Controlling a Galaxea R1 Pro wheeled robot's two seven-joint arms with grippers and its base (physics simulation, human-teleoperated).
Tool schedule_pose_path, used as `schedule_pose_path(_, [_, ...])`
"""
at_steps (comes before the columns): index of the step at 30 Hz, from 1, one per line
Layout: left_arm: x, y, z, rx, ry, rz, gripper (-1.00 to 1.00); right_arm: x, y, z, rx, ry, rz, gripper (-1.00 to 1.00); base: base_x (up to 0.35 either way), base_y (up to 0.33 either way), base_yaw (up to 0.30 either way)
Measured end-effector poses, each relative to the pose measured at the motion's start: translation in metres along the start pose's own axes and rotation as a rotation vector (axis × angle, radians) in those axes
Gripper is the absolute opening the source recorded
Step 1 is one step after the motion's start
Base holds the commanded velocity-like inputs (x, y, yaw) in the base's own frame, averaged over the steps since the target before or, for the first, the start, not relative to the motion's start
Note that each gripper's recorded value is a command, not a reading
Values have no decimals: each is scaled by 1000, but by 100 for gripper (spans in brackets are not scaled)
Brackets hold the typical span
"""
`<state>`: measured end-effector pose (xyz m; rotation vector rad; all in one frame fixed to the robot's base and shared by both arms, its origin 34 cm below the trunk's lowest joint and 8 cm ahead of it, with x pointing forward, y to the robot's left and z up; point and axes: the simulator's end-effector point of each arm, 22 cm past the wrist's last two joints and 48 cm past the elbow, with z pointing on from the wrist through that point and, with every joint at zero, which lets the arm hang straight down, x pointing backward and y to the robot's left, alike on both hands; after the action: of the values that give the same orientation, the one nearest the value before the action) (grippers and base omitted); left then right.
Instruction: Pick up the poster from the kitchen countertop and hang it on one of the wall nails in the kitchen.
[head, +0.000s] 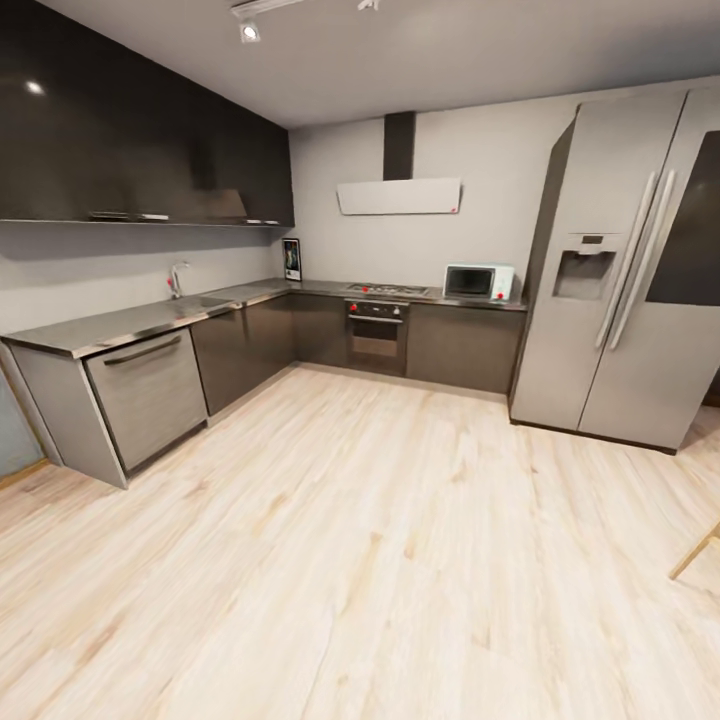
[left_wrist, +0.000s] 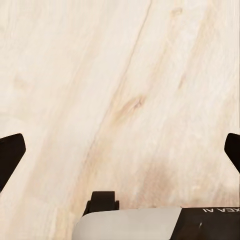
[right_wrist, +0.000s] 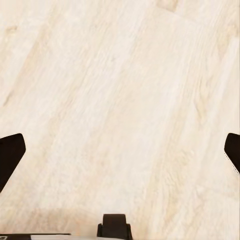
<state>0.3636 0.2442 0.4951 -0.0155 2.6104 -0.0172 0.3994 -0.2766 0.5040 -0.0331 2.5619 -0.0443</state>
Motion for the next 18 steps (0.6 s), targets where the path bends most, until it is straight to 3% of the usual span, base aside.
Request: schedule_pose_path(18, [0,1,0,-1,0,1,100,1,0,0,0,2,0,100,341,0,0])
